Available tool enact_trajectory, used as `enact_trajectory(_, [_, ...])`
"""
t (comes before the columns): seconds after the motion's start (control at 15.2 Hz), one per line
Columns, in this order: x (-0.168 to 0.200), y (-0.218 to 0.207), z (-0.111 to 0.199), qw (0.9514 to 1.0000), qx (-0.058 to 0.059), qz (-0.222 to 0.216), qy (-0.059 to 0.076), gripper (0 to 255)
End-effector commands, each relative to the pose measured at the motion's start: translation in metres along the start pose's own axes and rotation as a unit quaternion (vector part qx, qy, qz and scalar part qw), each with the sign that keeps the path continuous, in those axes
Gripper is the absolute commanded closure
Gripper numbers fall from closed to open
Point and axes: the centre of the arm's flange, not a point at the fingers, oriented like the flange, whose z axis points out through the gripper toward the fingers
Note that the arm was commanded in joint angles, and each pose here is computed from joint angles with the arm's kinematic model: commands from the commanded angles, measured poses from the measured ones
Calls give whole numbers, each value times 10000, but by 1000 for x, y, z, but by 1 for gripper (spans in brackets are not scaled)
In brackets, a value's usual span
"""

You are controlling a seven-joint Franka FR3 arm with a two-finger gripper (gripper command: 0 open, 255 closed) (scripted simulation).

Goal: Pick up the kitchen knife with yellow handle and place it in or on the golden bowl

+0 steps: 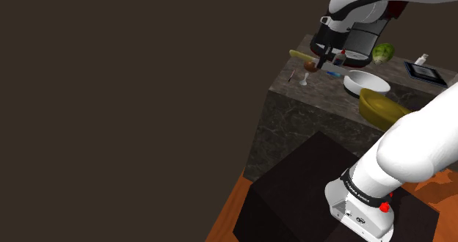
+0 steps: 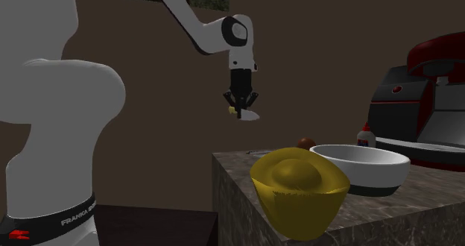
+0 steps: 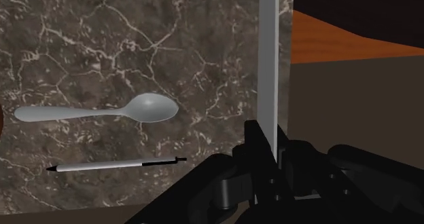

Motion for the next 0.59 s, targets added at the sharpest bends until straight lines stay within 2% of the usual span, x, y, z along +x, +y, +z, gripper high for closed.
enact_trajectory(0.0, [0,0,-10,10000,2,0,-2,255])
enact_trajectory(0.07, [0,0,-12,10000,2,1,-2,255])
enact_trajectory(0.53, [-93,-1,-14,10000,2,0,-2,255])
